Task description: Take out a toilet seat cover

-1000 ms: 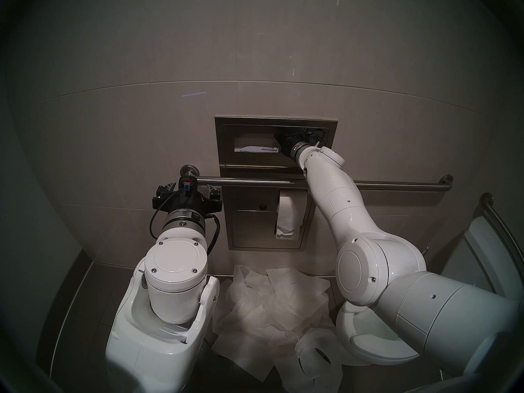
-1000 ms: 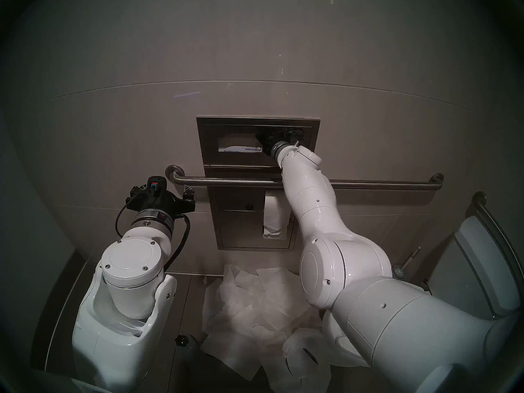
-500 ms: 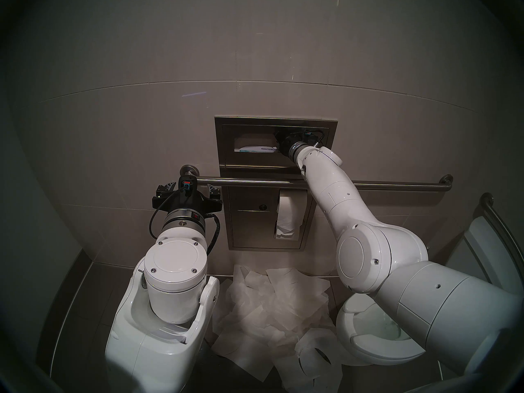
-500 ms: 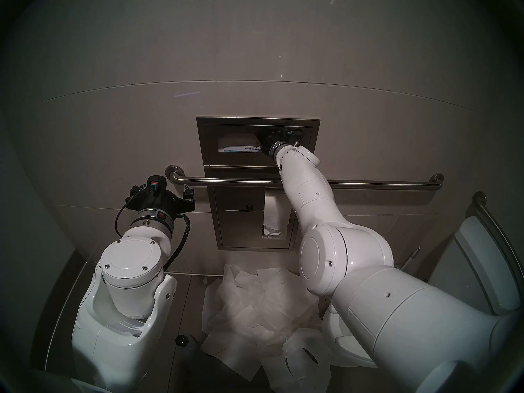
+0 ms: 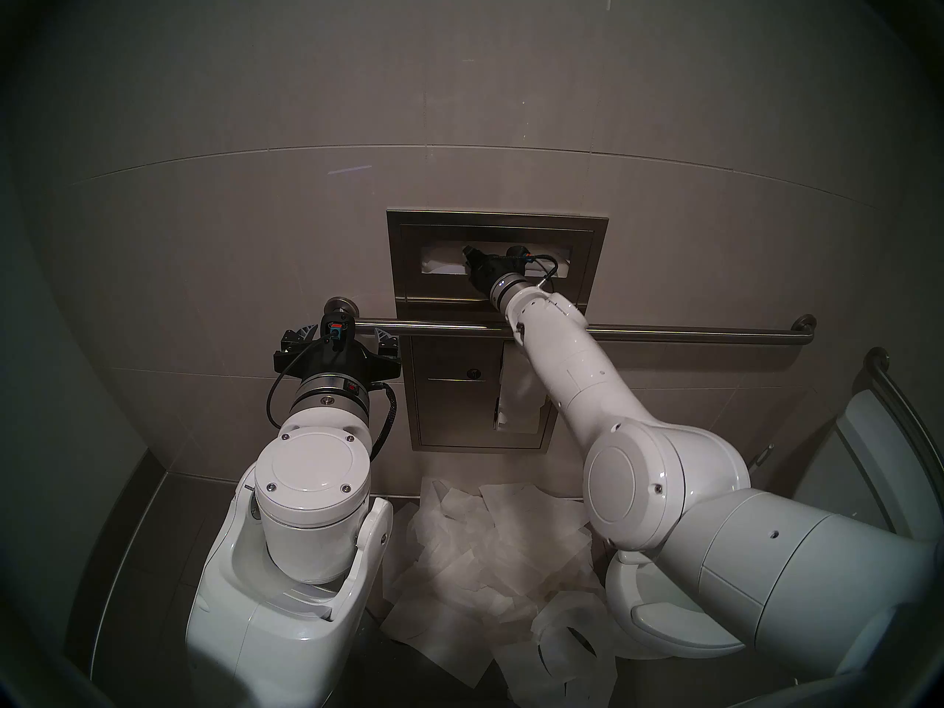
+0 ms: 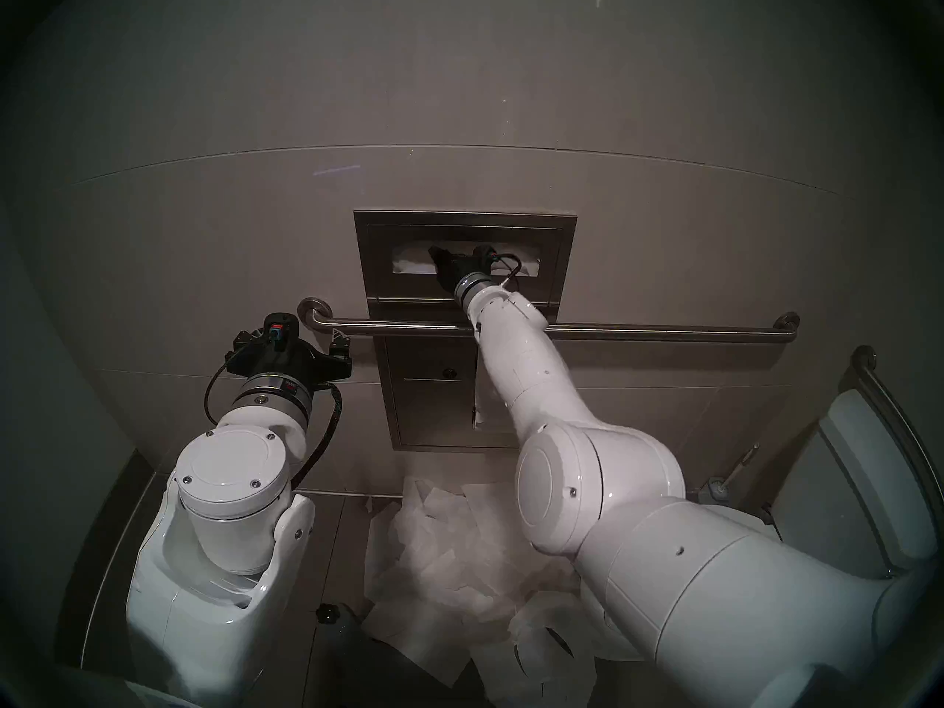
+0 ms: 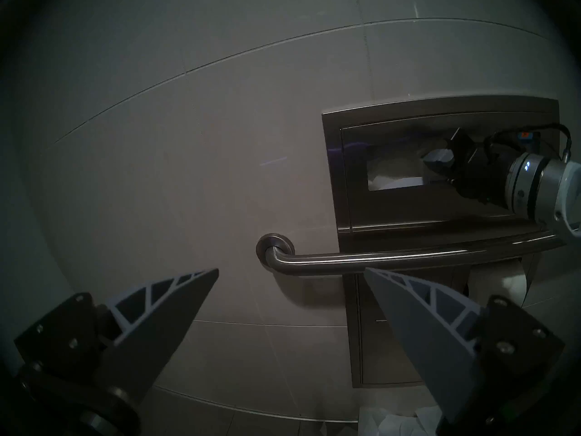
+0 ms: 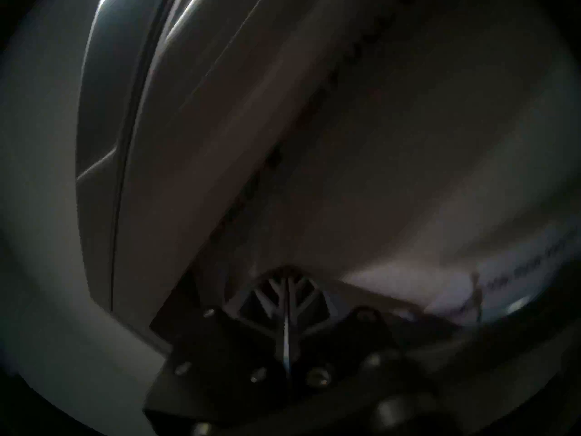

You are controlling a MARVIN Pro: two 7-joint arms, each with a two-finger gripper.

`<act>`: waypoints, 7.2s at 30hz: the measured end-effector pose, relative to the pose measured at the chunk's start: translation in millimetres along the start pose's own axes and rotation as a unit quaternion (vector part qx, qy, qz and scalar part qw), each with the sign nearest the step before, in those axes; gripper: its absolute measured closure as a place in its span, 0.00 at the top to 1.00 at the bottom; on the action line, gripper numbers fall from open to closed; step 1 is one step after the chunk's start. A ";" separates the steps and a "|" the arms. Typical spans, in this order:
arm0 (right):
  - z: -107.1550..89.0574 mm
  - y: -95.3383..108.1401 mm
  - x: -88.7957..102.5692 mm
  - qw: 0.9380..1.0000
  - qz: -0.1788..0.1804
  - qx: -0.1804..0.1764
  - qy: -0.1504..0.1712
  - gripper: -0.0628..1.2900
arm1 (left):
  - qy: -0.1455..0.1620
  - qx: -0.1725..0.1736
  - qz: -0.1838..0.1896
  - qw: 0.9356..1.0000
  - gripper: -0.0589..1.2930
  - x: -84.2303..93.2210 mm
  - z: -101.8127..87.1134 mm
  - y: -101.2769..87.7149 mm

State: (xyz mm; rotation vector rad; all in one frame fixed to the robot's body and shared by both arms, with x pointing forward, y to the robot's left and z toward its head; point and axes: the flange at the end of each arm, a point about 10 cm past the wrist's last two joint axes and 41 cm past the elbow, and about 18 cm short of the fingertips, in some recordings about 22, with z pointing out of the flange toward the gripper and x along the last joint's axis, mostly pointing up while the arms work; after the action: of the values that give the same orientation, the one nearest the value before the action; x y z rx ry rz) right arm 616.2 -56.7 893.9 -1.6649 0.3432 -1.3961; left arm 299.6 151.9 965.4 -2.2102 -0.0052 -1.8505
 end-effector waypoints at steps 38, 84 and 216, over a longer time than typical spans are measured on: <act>-38.7 28.4 -21.6 0.999 0.021 -0.026 0.001 0.93 | 0.001 -0.002 0.000 1.000 0.97 0.9 -0.1 -0.7; -68.4 20.7 35.8 0.957 -0.287 -0.021 -0.027 0.93 | 0.000 -0.002 -0.001 1.000 0.97 0.4 0.4 -0.3; -53.0 28.4 120.9 0.939 -0.335 -0.035 -0.068 0.02 | 0.001 -0.003 -0.002 1.000 0.97 1.1 0.2 -0.7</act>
State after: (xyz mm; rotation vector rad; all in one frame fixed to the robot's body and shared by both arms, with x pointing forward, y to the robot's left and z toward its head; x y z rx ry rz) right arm 617.2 -181.2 946.3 -2.0274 -0.2949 -1.7481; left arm 299.9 152.4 966.6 -2.2137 -0.0038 -1.8556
